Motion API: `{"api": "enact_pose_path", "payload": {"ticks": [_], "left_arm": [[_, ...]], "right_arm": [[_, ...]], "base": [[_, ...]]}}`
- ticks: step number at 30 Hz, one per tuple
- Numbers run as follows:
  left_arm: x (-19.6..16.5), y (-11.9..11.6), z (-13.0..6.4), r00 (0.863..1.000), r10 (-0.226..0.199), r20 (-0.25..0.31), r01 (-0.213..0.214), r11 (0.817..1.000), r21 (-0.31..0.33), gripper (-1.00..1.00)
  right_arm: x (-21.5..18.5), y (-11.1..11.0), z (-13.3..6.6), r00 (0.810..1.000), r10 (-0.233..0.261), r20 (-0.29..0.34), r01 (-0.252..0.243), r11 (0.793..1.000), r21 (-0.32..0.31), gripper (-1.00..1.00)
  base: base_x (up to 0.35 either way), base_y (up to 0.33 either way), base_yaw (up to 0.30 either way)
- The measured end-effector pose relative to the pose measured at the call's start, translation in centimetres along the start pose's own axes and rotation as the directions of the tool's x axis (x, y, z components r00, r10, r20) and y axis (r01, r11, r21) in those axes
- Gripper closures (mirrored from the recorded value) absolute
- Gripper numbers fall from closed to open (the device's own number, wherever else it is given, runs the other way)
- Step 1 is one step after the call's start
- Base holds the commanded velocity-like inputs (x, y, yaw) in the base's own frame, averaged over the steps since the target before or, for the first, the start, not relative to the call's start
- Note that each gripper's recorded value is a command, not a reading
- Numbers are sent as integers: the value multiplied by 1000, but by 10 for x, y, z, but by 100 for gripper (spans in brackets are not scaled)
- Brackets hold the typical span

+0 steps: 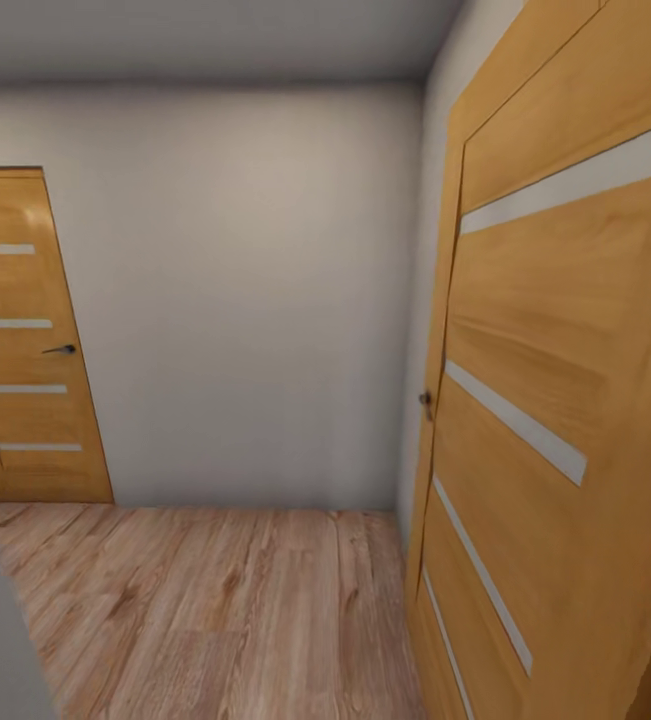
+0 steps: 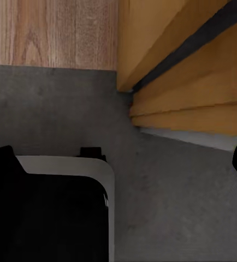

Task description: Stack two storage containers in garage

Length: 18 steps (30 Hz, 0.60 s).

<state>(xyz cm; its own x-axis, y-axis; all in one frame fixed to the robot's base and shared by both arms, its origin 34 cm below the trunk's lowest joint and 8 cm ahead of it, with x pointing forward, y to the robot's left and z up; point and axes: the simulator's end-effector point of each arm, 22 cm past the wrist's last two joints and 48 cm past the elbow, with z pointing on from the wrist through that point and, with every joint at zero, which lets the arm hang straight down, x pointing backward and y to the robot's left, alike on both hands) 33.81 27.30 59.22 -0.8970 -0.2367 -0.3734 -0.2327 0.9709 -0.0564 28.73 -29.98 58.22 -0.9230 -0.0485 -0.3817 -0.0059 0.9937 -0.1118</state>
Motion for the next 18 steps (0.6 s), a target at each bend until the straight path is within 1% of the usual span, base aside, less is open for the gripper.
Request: {"api": "enact_pose_path", "payload": {"ticks": [6,8,14,18], "left_arm": [[-1,0,0,1000,0,2,0,1000,0,-100],[-2,0,0,1000,0,7,0,1000,0,-100],[-3,0,0,1000,0,10,0,1000,0,-100],[-3,0,0,1000,0,11,0,1000,0,-100]], "right_arm": [[1,0,0,1000,0,-3,0,1000,0,-100],[0,1,0,1000,0,-1,0,1000,-1,-100],[0,2,0,1000,3,0,-3,1000,-1,-100],[-1,1,0,1000,3,1,-3,1000,0,-100]], "base": [[319,-2,0],[210,0,0],[41,0,21],[2,0,206]]}}
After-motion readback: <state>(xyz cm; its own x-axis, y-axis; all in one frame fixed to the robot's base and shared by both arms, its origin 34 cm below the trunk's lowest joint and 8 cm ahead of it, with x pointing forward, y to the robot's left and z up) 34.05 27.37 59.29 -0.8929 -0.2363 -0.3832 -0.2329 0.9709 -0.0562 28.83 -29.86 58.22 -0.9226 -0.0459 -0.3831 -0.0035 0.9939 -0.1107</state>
